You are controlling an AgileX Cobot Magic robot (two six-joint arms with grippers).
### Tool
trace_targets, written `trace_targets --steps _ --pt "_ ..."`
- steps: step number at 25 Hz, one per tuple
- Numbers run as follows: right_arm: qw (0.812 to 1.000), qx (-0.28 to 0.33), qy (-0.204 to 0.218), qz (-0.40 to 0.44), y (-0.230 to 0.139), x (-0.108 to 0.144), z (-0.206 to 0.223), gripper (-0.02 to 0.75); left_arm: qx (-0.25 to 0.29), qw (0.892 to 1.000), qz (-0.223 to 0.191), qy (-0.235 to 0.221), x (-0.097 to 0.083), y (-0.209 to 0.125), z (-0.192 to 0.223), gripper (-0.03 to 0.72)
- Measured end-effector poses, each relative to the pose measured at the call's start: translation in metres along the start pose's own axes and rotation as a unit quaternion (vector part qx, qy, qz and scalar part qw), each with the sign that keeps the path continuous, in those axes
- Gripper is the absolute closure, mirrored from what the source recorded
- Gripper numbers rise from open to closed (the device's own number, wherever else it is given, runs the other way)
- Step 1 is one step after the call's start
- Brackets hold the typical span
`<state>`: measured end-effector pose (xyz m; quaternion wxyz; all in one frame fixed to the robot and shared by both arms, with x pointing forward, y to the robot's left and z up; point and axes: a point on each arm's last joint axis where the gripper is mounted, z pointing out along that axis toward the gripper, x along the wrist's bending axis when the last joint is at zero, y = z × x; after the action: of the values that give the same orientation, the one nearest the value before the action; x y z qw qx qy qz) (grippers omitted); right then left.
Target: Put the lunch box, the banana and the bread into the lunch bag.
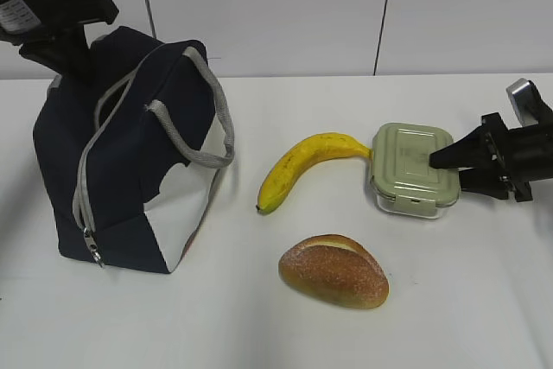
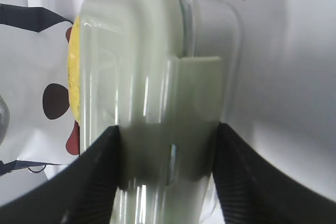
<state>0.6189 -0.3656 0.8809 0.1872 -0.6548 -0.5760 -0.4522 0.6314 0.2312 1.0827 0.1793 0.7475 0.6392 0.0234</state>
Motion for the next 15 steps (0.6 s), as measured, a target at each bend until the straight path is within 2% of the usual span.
trace_targets --steps 8,15 --pt "1.0 0.0 -0.003 -0.025 0.012 0.008 -0.007 0.351 -0.004 1.0 -0.007 -0.019 -0.004 0.001 0.0 0.691" --pt "0.999 -0.033 -0.004 -0.038 0.04 0.052 -0.023 0.351 -0.024 0.997 -0.027 -0.071 -0.013 0.005 -0.001 0.691"
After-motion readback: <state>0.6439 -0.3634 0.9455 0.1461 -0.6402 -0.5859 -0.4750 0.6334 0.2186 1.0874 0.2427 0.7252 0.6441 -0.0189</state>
